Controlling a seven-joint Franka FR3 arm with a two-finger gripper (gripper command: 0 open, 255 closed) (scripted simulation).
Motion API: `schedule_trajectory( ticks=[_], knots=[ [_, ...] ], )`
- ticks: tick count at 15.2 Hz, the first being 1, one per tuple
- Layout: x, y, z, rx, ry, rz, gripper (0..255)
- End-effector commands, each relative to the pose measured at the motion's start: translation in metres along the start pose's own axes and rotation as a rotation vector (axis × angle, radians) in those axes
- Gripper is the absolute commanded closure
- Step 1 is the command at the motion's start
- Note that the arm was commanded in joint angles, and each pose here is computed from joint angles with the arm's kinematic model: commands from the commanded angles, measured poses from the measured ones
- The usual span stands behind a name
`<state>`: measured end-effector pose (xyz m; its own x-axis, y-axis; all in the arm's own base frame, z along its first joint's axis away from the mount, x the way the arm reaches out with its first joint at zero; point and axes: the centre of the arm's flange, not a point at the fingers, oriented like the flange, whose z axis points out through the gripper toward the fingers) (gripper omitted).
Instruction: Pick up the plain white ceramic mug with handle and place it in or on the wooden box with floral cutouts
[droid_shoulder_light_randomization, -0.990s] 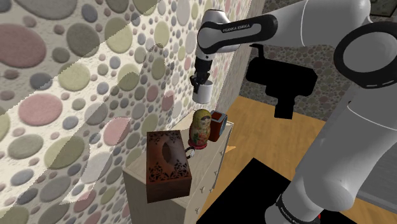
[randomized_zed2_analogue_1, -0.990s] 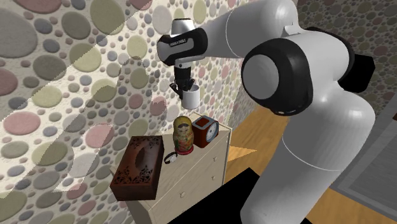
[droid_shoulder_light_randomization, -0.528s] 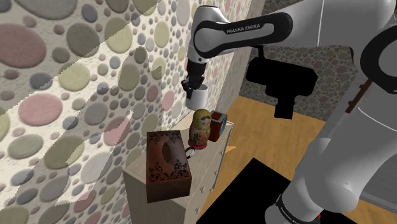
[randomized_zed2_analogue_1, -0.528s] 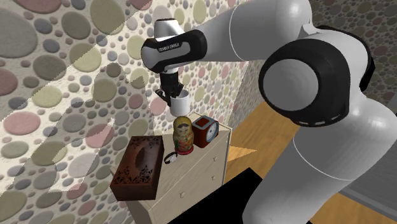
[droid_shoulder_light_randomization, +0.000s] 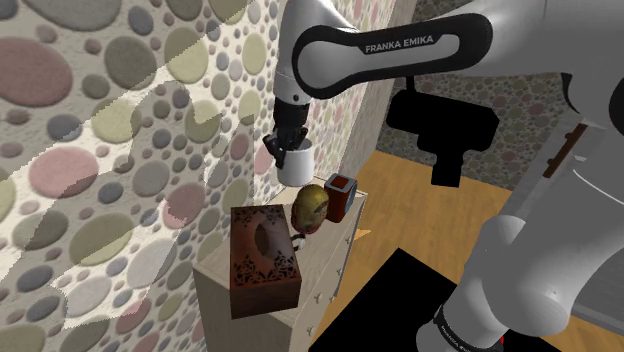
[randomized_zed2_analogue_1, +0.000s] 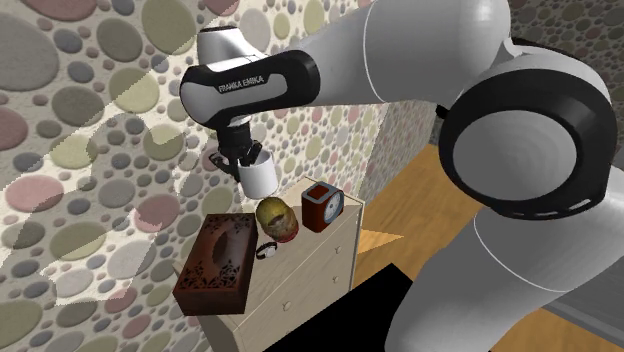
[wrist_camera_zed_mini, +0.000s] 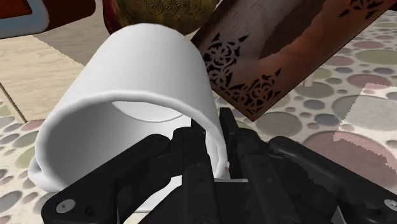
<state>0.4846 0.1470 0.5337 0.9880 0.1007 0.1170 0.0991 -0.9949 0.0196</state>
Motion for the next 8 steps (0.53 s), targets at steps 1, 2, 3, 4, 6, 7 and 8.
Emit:
schedule_trajectory(
  ticks=[1,2,3,4,6,7,8],
  knots=[
    [-0.005,-0.025,0.000,0.000,-0.003,0.001,255],
    [-0.008,-0.037,-0.001,0.000,-0.003,0.001,255],
    [-0.012,-0.050,-0.003,0.000,-0.003,0.001,255],
    [-0.015,-0.063,-0.004,0.000,-0.003,0.001,255],
    [-0.022,-0.088,-0.007,0.000,-0.003,0.001,255],
    [-0.025,-0.101,-0.009,0.000,-0.003,0.001,255],
    [-0.029,-0.113,-0.010,0.000,-0.003,0.001,255]
  ],
)
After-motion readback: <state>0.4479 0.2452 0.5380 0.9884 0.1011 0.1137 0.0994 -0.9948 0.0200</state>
